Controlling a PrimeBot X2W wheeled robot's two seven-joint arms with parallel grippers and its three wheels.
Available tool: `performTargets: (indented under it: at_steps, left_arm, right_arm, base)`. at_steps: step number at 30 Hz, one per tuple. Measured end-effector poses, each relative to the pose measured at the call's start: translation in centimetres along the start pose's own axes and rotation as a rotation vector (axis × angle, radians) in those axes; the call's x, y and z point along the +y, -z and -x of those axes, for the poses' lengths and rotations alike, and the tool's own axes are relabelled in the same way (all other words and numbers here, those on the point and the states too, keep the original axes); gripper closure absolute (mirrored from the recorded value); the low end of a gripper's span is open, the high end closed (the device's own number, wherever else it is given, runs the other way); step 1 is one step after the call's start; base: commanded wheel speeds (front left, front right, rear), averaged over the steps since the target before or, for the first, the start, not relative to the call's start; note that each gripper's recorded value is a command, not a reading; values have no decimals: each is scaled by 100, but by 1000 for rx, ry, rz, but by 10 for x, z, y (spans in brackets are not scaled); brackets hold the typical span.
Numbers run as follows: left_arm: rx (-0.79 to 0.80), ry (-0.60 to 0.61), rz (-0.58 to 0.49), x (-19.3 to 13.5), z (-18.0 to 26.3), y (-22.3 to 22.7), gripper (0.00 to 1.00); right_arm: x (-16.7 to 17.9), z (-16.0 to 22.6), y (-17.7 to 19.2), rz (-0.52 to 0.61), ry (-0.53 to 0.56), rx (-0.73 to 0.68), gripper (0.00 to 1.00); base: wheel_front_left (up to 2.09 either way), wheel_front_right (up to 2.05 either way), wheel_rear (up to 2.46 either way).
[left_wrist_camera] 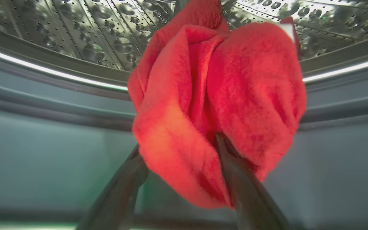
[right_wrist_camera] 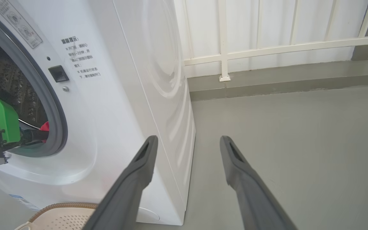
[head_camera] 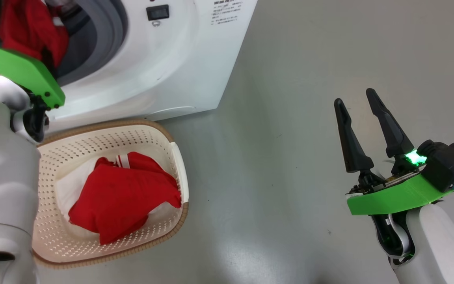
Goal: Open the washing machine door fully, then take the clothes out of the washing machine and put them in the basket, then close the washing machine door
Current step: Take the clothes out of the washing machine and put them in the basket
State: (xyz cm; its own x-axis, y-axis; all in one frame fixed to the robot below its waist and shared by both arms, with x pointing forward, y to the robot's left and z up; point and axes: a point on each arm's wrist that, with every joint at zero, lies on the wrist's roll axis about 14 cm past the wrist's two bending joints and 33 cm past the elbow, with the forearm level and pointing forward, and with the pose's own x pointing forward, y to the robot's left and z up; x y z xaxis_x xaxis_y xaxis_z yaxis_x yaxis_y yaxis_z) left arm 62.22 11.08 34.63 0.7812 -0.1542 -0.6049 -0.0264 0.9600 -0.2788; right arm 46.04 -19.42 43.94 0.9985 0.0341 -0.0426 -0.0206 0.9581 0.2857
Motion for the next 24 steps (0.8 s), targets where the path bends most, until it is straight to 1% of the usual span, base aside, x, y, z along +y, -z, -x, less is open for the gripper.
performTargets:
  at_steps: [1, 2, 3, 4, 9, 13, 18, 24]
  left_arm:
    - [12, 2, -9, 0, -1, 2, 1]
    - [15, 7, -14, 0, -2, 3, 53]
    - [17, 8, -18, 0, -2, 3, 74]
    - [12, 9, -18, 0, -3, 1, 100]
    - [-53, 32, -18, -5, -5, -9, 100]
    - [-207, 39, -8, -7, 0, -38, 100]
    - [-345, 44, -9, -7, 14, -63, 100]
    - [-411, 45, -47, 1, 34, -66, 100]
  right_arm:
    - [-1, 0, 1, 1, 2, 1, 0]
    - [-1, 0, 1, 1, 3, 3, 0]
    - [-2, 0, 2, 1, 5, 5, 0]
    - [-2, 0, 2, 1, 6, 6, 0]
    - [-2, 0, 3, -4, 11, 7, 0]
    - [-1, 1, 1, -8, 11, 2, 0]
    - [1, 1, -5, -11, 9, -15, 0]
    - [8, 0, -16, -17, -9, -44, 0]
  base:
    - [0, 0, 0]
    - [0, 0, 0]
    - [0, 0, 0]
    - [0, 0, 0]
    - [0, 0, 0]
    - [0, 0, 0]
    - [0, 0, 0]
    - [0, 0, 0]
